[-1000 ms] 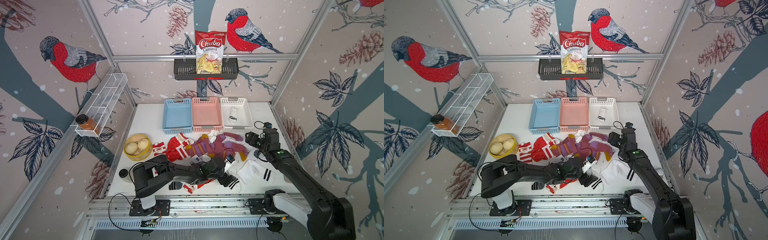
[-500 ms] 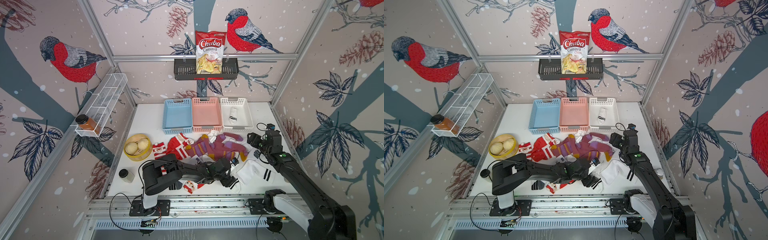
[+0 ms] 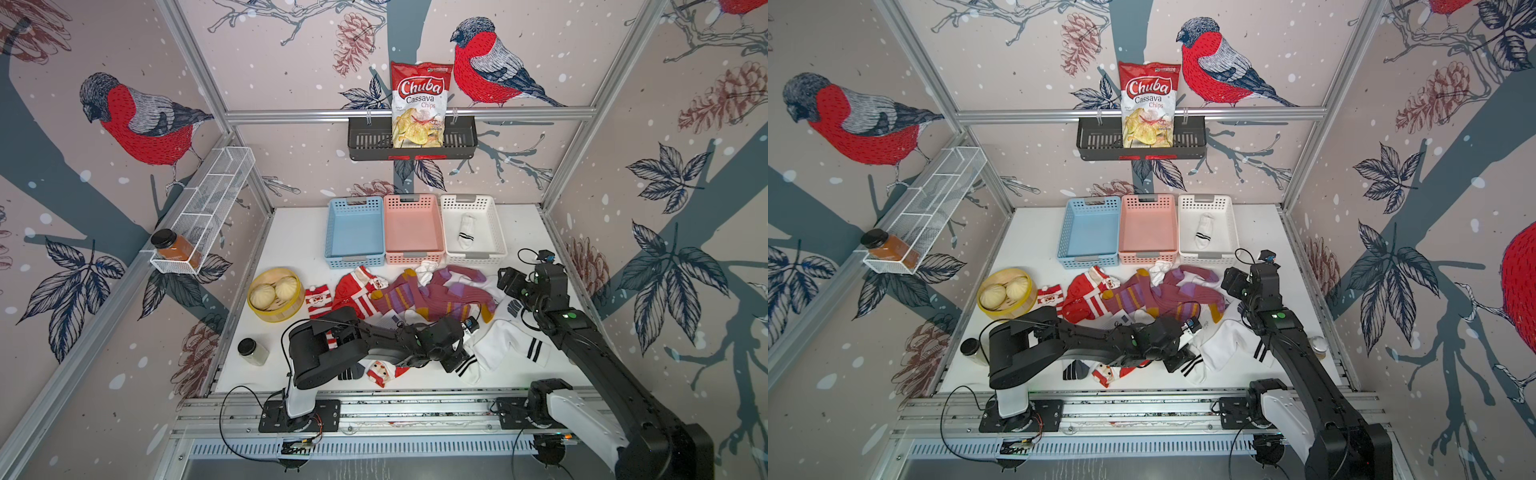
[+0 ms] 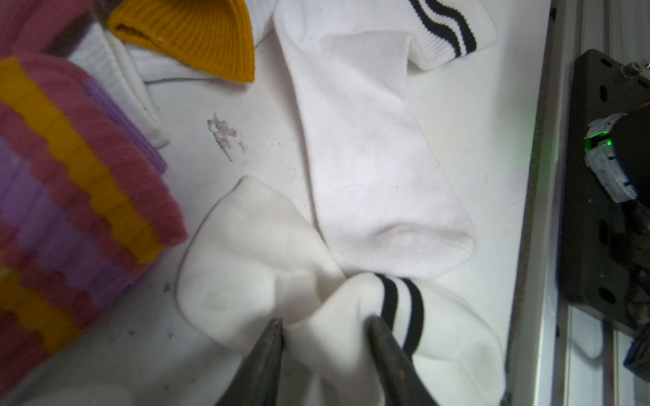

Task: Sort the socks into the basket by color
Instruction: Pick up the sock at the center of the board, then place the sock in the bin.

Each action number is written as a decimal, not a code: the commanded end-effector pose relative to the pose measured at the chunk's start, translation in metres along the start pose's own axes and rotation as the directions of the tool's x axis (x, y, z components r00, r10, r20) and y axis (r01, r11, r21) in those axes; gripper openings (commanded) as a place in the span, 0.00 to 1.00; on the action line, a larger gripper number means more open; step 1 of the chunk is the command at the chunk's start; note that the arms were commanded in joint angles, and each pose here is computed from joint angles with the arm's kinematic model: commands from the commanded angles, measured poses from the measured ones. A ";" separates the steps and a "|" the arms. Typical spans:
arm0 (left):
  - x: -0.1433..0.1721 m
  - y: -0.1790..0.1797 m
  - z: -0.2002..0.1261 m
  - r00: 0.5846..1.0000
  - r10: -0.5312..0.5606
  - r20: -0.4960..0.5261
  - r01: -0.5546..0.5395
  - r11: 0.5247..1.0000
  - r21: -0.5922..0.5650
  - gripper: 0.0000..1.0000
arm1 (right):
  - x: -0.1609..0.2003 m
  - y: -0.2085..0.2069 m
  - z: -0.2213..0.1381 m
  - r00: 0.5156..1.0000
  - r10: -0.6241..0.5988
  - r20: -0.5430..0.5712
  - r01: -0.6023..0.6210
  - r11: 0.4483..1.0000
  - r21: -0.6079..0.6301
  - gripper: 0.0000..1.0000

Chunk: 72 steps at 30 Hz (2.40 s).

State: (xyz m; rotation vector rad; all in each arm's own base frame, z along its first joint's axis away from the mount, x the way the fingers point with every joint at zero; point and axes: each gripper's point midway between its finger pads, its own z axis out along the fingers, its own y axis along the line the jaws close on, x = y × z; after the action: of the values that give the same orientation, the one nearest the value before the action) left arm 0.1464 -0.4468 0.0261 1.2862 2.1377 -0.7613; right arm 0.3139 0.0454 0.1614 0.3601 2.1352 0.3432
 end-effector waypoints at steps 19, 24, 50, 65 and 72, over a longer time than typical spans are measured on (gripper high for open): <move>-0.034 0.006 -0.036 0.994 0.103 0.037 -0.099 0.991 -0.093 0.00 | 0.019 -0.009 0.001 1.000 0.015 -0.006 -0.015 1.000 -0.013 0.85; -0.084 0.014 -0.058 0.980 0.144 0.139 -0.121 0.979 -0.164 0.00 | 0.016 -0.009 -0.005 1.000 0.015 0.013 -0.015 1.000 -0.015 0.86; -0.288 0.219 -0.071 0.875 0.083 0.477 0.107 0.927 -0.358 0.00 | 0.027 -0.001 -0.017 0.996 0.077 0.034 -0.074 0.993 -0.094 0.88; -0.287 0.296 -0.026 0.851 -0.023 0.524 0.205 0.934 -0.291 0.04 | 0.031 0.006 -0.022 0.998 0.053 0.016 -0.051 0.993 -0.104 0.88; -0.277 0.302 -0.020 0.864 -0.029 0.503 0.206 0.932 -0.299 0.30 | 0.031 0.012 -0.019 0.999 0.047 0.013 -0.045 0.993 -0.109 0.89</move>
State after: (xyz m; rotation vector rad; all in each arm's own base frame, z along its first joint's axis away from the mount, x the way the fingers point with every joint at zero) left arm 0.5269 -0.4835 0.1669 0.6873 1.8414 -0.6307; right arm 0.2785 0.0662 0.1468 0.3402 2.1096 0.4849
